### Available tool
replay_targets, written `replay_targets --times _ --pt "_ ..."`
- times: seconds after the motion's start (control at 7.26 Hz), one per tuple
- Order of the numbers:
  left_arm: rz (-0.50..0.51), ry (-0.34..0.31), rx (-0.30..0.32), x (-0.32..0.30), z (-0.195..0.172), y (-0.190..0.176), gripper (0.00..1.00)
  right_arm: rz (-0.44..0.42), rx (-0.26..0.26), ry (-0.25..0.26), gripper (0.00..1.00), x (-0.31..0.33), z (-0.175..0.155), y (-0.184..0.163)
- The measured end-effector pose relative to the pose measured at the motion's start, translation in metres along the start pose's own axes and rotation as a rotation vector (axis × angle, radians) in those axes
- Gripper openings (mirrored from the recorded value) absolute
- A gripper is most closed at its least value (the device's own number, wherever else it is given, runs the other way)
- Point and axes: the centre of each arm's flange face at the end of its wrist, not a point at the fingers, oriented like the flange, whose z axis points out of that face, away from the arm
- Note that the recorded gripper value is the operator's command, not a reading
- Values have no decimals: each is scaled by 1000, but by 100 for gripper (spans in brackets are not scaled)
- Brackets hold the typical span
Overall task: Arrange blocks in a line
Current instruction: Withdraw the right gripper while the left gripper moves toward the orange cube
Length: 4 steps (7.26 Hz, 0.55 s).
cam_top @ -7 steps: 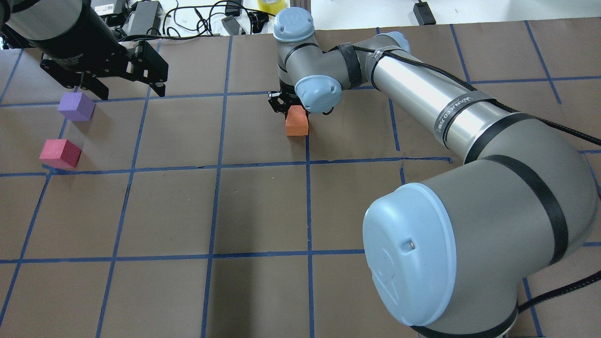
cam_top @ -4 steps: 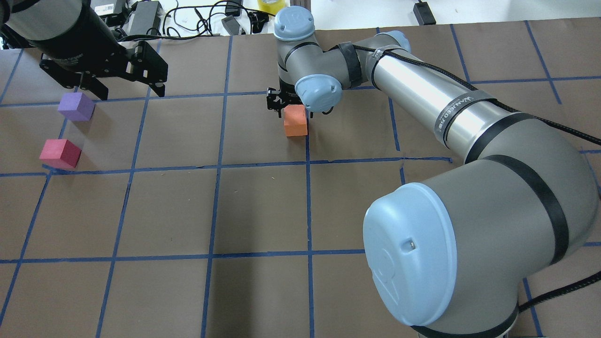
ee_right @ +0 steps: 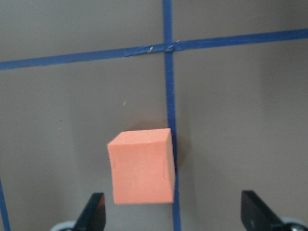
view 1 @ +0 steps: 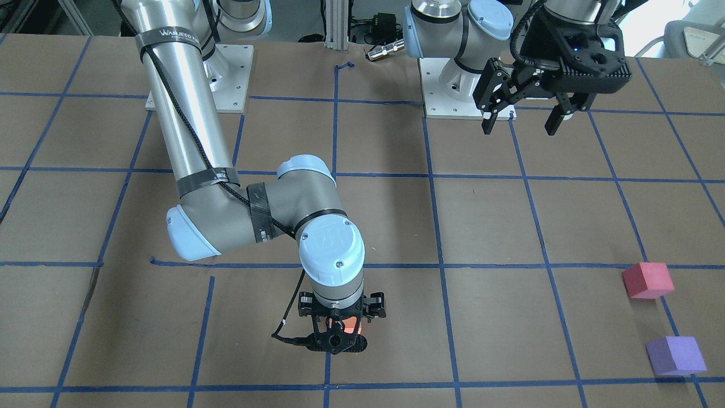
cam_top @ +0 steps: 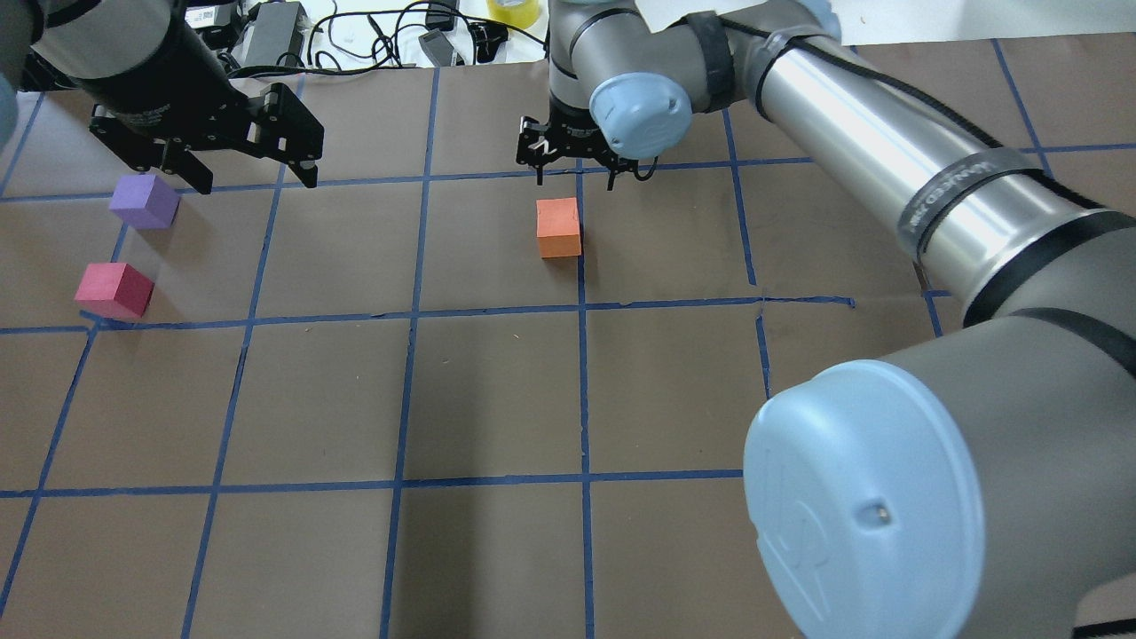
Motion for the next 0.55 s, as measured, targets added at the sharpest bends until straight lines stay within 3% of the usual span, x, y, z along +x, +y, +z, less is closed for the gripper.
replay_targets --times 0.28,0.55 --pt "5 1 -9 6 28 -22 100 -9 -28 6 100 97 -82 -6" --pt "46 -37 -17 45 62 -37 100 -77 -28 4 100 163 -153 17"
